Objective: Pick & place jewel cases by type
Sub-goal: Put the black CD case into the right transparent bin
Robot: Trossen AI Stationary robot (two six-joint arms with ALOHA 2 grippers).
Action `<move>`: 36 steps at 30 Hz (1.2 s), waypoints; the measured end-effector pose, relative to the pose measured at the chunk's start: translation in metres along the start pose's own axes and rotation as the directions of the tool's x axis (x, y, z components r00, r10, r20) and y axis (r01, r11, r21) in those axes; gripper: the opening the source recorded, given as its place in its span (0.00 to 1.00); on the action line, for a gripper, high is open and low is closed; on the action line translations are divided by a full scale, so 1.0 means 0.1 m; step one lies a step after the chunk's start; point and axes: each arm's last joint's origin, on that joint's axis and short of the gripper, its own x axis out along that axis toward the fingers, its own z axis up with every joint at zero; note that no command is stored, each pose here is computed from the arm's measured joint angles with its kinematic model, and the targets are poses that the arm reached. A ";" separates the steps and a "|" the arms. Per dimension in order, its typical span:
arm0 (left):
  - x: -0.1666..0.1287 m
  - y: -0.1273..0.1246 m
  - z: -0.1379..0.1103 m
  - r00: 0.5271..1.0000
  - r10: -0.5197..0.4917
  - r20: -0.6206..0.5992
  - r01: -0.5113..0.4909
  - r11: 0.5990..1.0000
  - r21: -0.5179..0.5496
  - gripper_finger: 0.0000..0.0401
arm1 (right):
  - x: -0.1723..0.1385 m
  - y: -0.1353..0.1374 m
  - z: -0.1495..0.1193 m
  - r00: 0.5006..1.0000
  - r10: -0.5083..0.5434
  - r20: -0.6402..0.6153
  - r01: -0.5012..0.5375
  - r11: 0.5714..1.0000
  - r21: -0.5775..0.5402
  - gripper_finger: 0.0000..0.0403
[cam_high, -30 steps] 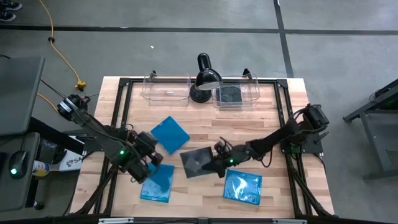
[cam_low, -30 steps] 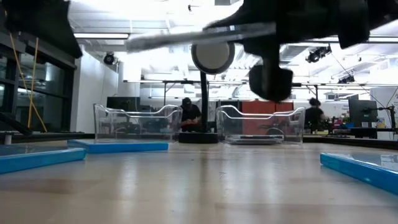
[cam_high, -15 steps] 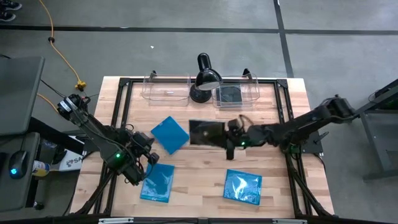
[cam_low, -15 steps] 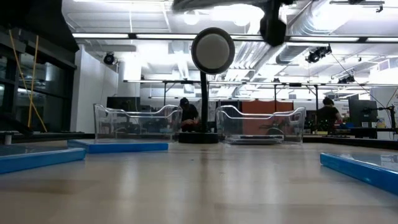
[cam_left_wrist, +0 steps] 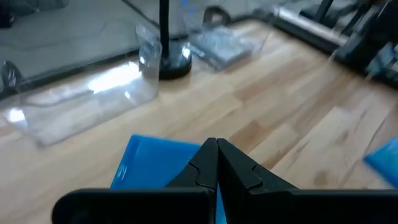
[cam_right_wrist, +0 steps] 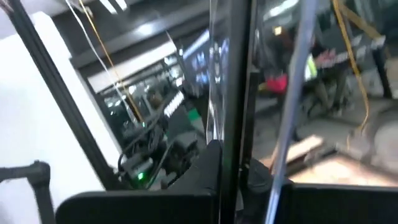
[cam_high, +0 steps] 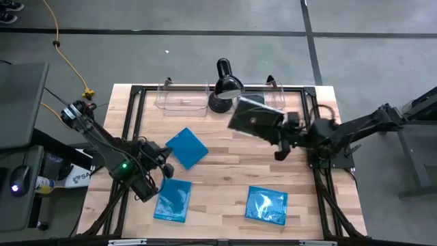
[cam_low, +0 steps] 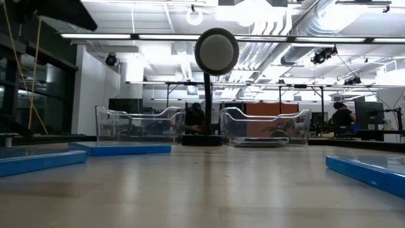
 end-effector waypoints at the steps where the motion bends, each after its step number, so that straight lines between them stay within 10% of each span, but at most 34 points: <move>1: -0.01 0.01 0.02 1.000 -0.005 0.013 0.005 1.000 -0.008 0.00 | -0.03 0.00 0.05 1.000 0.007 0.024 -0.007 1.000 -0.020 0.00; 10: -0.06 0.11 0.16 0.998 -0.035 0.049 0.039 0.997 -0.067 0.00 | -0.10 0.01 0.51 0.973 0.146 0.178 -0.127 0.985 -0.115 0.00; 23: -0.10 0.17 0.39 0.959 -0.047 0.280 0.076 0.993 -0.094 0.00 | 0.22 0.41 1.63 0.972 0.236 0.006 -0.217 0.903 -0.371 0.00; 36: -0.39 0.27 1.31 0.954 -0.023 0.298 -0.021 0.989 0.143 0.00 | 0.77 0.66 2.28 0.942 0.333 0.035 -0.267 0.811 -0.520 0.00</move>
